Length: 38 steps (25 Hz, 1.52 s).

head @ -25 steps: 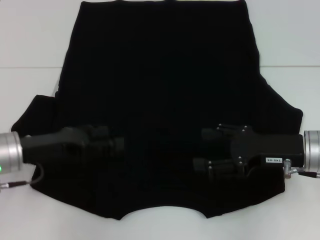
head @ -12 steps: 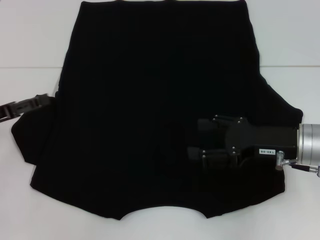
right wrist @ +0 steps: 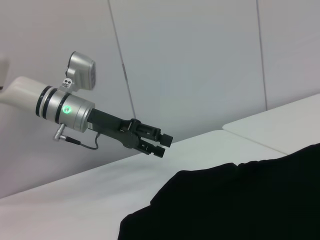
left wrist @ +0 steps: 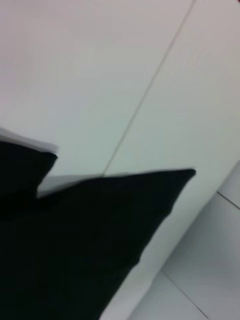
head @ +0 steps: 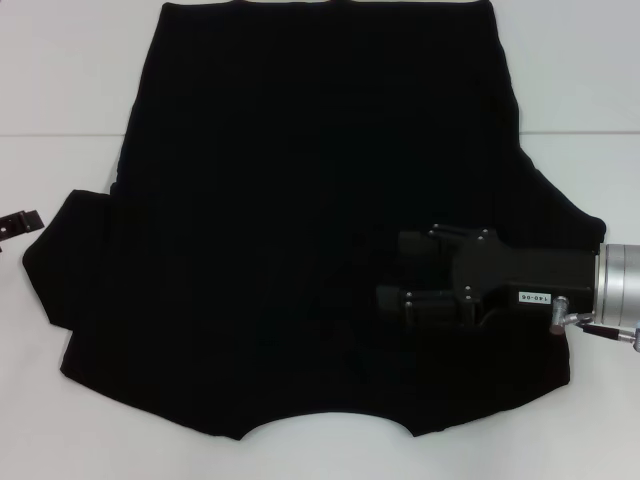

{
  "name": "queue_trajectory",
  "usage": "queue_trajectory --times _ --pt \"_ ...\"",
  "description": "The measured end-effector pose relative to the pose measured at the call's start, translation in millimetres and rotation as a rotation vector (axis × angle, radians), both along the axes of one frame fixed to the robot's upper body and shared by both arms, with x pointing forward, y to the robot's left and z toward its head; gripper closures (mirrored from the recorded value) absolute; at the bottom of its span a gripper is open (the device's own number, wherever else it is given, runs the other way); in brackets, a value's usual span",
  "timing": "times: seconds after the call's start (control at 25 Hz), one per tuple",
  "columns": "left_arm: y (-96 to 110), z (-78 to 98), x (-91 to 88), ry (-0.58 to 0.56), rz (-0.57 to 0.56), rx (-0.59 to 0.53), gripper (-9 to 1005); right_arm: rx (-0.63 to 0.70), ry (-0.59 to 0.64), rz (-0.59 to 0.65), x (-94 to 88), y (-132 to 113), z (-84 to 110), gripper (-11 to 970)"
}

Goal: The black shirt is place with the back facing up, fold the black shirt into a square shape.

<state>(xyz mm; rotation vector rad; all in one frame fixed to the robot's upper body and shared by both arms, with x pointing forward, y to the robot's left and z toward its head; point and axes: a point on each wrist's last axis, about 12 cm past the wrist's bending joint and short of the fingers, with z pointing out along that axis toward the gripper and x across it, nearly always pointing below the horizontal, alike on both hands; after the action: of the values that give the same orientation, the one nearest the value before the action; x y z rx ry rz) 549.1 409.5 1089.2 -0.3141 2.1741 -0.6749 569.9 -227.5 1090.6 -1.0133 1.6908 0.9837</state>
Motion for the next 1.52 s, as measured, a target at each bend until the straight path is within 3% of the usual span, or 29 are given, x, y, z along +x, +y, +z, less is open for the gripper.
queue_trajectory --times 0.92,1.52 --pt "-18.6 -28.8 16.7 0.088 0.051 0.092 182 0.007 0.016 -0.017 -0.1 1.4 -3.8 42" --pt "-25.7 -30.9 16.2 0.094 0.016 0.081 210 0.007 0.015 -0.016 0.3 1.9 -3.4 42"
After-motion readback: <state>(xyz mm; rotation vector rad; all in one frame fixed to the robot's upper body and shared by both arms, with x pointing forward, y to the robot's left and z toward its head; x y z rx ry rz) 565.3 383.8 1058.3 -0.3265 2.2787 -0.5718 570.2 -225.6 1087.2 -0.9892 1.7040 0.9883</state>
